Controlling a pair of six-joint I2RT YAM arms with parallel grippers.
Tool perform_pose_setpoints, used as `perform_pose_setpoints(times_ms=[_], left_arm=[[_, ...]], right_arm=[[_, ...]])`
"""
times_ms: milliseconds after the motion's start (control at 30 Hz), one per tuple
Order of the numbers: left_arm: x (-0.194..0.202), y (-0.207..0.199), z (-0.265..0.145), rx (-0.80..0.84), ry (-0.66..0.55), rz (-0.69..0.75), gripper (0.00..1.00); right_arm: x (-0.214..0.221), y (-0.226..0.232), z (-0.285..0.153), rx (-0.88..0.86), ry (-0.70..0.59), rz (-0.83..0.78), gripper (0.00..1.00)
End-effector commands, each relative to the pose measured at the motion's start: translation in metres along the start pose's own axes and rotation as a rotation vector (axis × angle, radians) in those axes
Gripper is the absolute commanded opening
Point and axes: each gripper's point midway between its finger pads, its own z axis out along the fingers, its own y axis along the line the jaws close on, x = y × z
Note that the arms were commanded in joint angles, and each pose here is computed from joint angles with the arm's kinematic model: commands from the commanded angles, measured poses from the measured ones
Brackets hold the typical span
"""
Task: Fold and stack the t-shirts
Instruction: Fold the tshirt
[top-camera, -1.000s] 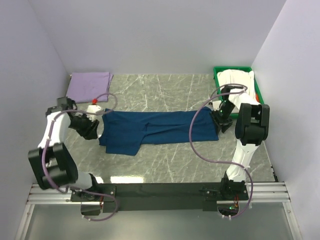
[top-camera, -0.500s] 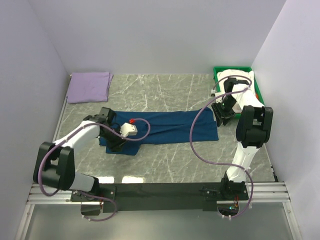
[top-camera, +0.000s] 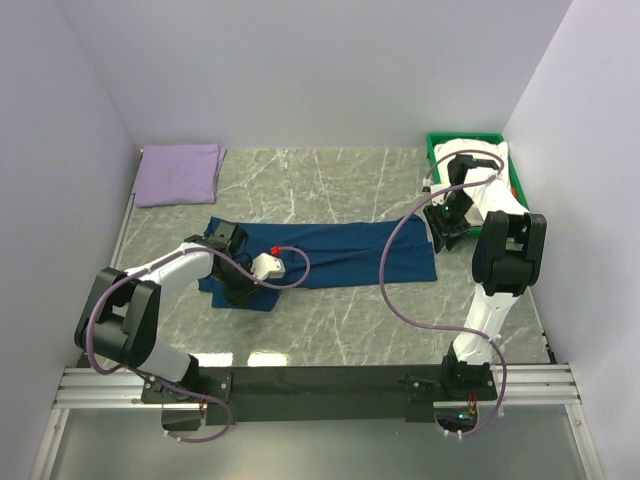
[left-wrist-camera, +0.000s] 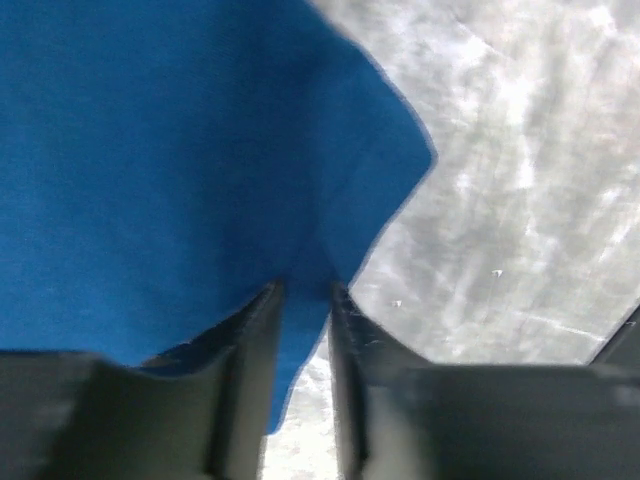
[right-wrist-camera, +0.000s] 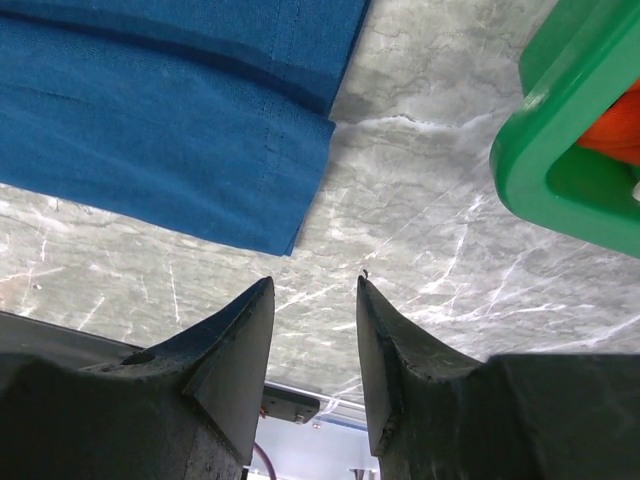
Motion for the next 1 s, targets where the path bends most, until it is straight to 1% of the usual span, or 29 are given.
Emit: perform_pose_setpoints(times_ms=[0, 33, 67, 100, 200, 233, 300, 367, 400, 433, 467, 500, 533, 567, 600, 633, 667, 700, 733, 767, 800, 833, 867, 900, 967], left_arm=[[0.018, -0.005, 0.013, 0.033, 0.078, -0.016, 0.24], [0.013, -0.007, 0.008, 0.046, 0.057, -0.015, 0.1], [0.006, -0.009, 0.003, 0.058, 0.04, -0.017, 0.05], [-0.005, -0.01, -0.01, 0.072, 0.024, -0.019, 0.02], [-0.034, -0.01, -0.038, 0.103, -0.043, -0.032, 0.01], [-0.05, -0.005, -0.053, 0.106, -0.064, -0.04, 0.01], [-0.07, 0.009, -0.072, 0.086, -0.107, -0.042, 0.01], [-0.072, 0.02, -0.075, 0.09, -0.099, -0.069, 0.01], [-0.08, 0.031, -0.081, 0.07, -0.12, -0.063, 0.01], [-0.077, 0.038, -0.08, 0.082, -0.109, -0.097, 0.01], [-0.077, 0.039, -0.081, 0.1, -0.106, -0.1, 0.01], [-0.081, 0.044, -0.083, 0.121, -0.115, -0.069, 0.02], [-0.078, 0.039, -0.084, 0.146, -0.107, -0.069, 0.1], [-0.077, 0.036, -0.084, 0.153, -0.107, -0.056, 0.16], [-0.072, 0.029, -0.083, 0.153, -0.111, -0.036, 0.28], [-0.072, 0.023, -0.08, 0.153, -0.11, -0.016, 0.33], [-0.072, 0.022, -0.077, 0.132, -0.118, 0.01, 0.36], [-0.059, 0.01, -0.065, 0.151, -0.086, 0.0, 0.37], [-0.057, 0.003, -0.063, 0.132, -0.071, 0.034, 0.39], [-0.056, 0.004, -0.056, 0.11, -0.074, 0.051, 0.39], [-0.043, -0.006, -0.046, 0.131, -0.046, 0.042, 0.39], [-0.041, -0.009, -0.042, 0.118, -0.036, 0.06, 0.4], [-0.038, -0.01, -0.038, 0.114, -0.026, 0.059, 0.45], [-0.034, -0.011, -0.029, 0.111, -0.02, 0.053, 0.53], [-0.032, -0.011, -0.019, 0.1, -0.003, 0.047, 0.55]], right_arm=[[-0.003, 0.0, -0.009, 0.003, -0.022, -0.001, 0.45], [-0.006, 0.001, -0.012, -0.001, -0.03, -0.005, 0.45], [-0.007, 0.0, -0.013, 0.0, -0.031, -0.007, 0.45], [-0.008, 0.0, -0.014, -0.001, -0.035, -0.007, 0.45], [-0.012, 0.001, -0.018, -0.008, -0.044, -0.013, 0.44], [-0.013, 0.001, -0.018, -0.01, -0.047, -0.013, 0.44], [-0.015, 0.002, -0.015, -0.021, -0.041, -0.013, 0.43], [-0.017, 0.002, -0.014, -0.028, -0.041, -0.015, 0.43], [-0.018, 0.002, -0.012, -0.034, -0.037, -0.015, 0.43], [-0.019, 0.002, -0.013, -0.036, -0.036, -0.017, 0.42], [-0.02, 0.002, -0.012, -0.043, -0.033, -0.019, 0.42], [-0.021, 0.002, -0.013, -0.047, -0.033, -0.02, 0.42], [-0.021, 0.002, -0.013, -0.043, -0.035, -0.025, 0.42], [-0.021, 0.0, -0.014, -0.038, -0.036, -0.03, 0.42], [-0.02, 0.0, -0.013, -0.036, -0.033, -0.034, 0.43], [-0.02, 0.0, -0.013, -0.034, -0.034, -0.039, 0.43], [-0.018, 0.0, -0.013, -0.032, -0.03, -0.04, 0.43], [-0.017, 0.0, -0.013, -0.03, -0.03, -0.04, 0.43], [-0.015, 0.001, -0.011, -0.034, -0.026, -0.04, 0.43], [-0.014, 0.001, -0.01, -0.033, -0.027, -0.041, 0.43], [-0.013, 0.002, -0.009, -0.035, -0.027, -0.038, 0.43], [-0.011, 0.003, -0.007, -0.041, -0.021, -0.037, 0.44], [-0.01, 0.004, -0.006, -0.045, -0.019, -0.038, 0.44], [-0.01, 0.004, -0.005, -0.046, -0.02, -0.035, 0.45], [-0.01, 0.004, -0.005, -0.046, -0.02, -0.032, 0.45]])
